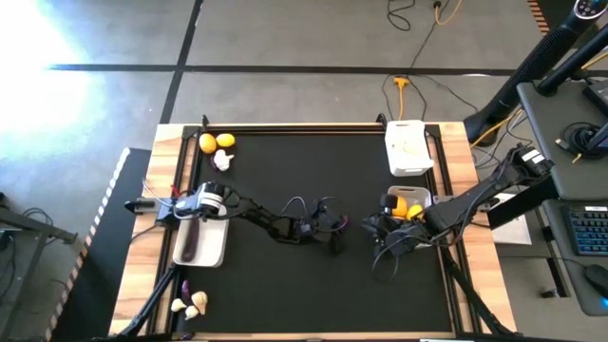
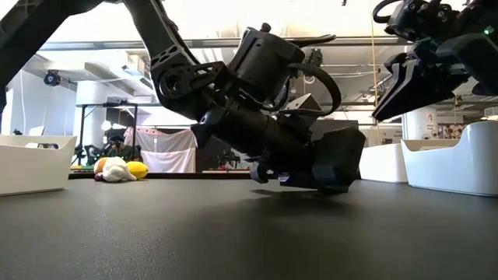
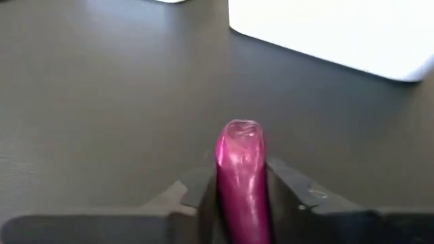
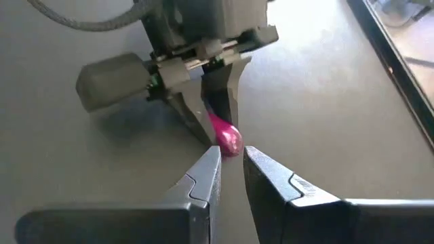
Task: Sort produce into baskets
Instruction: Put the eggplant into the bottom white bin
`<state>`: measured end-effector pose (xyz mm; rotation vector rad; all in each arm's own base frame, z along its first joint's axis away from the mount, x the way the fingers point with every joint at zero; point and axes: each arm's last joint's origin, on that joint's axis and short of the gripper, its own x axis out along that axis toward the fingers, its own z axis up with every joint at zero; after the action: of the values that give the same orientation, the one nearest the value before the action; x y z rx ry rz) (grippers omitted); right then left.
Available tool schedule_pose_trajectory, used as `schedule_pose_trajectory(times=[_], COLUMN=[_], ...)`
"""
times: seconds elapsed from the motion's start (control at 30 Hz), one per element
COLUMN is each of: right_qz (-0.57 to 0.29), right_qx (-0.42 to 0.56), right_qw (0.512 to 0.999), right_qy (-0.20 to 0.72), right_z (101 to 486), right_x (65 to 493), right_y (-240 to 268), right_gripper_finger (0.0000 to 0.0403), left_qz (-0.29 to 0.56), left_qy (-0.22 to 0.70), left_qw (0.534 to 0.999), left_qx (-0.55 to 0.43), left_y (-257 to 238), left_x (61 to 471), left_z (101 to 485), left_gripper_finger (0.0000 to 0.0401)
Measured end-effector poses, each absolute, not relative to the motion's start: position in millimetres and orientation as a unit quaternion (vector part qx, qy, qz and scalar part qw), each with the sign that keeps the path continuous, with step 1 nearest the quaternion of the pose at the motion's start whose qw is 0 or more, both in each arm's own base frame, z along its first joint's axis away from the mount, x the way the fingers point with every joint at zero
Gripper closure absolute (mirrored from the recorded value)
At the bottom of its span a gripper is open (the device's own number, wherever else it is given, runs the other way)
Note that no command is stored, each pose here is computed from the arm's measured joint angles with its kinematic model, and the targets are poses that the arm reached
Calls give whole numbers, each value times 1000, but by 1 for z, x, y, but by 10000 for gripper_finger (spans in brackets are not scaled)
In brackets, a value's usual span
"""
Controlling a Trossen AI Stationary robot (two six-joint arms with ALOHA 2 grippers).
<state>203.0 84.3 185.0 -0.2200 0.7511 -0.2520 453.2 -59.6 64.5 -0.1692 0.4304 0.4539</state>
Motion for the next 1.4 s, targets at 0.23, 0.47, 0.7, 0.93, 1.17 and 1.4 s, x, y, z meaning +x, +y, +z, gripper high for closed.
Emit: schedule_pose_trajectory(times=[0.23,0.47,0.7,0.93,1.17,1.4], right_qz=[-123,-124,-122,-121,-120,-122], right_qx=[-109,-112,-104,-94,-88,-81], right_qw=[915,912,919,925,929,931], right_qy=[368,374,361,347,337,335], right_z=[183,178,178,180,181,181], right_x=[203,200,202,204,206,206], right_y=[84,83,84,85,85,86], right_gripper_finger=[344,344,344,344,344,344], left_qz=[218,232,313,342,351,360], left_qy=[308,382,422,422,499,530], left_qw=[926,895,842,790,718,692], left_qx=[-8,8,-123,-286,-334,-331], left_y=[-67,-83,-83,-81,-77,-78], left_x=[425,338,218,145,122,122], left_z=[109,178,219,216,186,178], left_gripper_finger=[366,353,353,353,351,349])
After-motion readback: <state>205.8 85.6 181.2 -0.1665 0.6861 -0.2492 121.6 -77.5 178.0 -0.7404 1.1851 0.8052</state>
